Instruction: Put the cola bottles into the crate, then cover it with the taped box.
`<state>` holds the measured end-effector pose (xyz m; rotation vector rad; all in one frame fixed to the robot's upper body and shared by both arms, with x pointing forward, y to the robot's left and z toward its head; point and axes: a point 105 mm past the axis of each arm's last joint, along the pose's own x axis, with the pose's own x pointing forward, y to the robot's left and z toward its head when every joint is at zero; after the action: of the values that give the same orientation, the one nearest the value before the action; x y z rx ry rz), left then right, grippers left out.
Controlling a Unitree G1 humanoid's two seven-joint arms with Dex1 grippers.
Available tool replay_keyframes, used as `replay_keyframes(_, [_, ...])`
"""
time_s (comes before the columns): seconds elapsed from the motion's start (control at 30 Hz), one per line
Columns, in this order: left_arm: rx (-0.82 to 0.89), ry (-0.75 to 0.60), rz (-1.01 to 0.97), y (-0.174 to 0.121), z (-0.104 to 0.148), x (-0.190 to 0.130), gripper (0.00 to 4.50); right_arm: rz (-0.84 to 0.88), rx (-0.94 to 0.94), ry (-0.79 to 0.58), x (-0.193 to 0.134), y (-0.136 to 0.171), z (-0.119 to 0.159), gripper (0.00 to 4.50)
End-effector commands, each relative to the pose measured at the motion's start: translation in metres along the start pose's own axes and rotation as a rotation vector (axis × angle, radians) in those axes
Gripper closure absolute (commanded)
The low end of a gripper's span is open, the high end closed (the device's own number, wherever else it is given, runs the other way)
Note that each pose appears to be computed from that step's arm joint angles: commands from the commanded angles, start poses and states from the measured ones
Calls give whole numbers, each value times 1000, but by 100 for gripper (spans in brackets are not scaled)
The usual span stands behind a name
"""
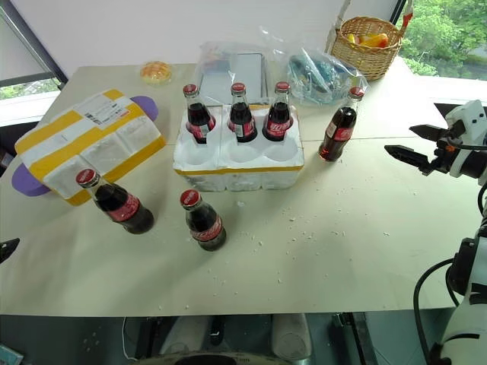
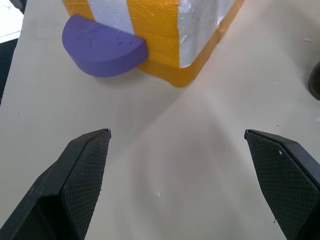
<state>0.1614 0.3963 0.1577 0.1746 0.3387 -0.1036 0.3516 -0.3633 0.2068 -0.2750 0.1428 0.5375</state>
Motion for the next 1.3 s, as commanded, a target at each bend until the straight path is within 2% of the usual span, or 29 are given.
replay_keyframes(0.03, [56, -28, 3, 0, 13, -4, 2, -22, -37, -58, -4, -6, 21, 0])
replay_keyframes(0.43, [24, -49, 20, 2, 16, -2, 2, 18, -11, -57, -1, -2, 23, 0])
replay_keyframes(0.63, [43, -122, -63, -12, 39, 5, 2, 33, -31, -68, 0, -2, 35, 0])
replay_keyframes(0.77, [29, -170, -199, -31, 58, 7, 2, 146, -45, -96, -3, 8, 58, 0])
replay_keyframes(0.93, [67, -107, -381, -55, 64, 12, 2, 396, -111, -76, -11, 43, 81, 0])
replay_keyframes(1.07, [99, -70, -508, -75, 66, 20, 2, 574, -124, -82, -18, 84, 98, 0])
replay_keyframes(1.3, [147, -50, -643, -101, 66, 45, 2, 794, -115, -102, -25, 140, 116, 0])
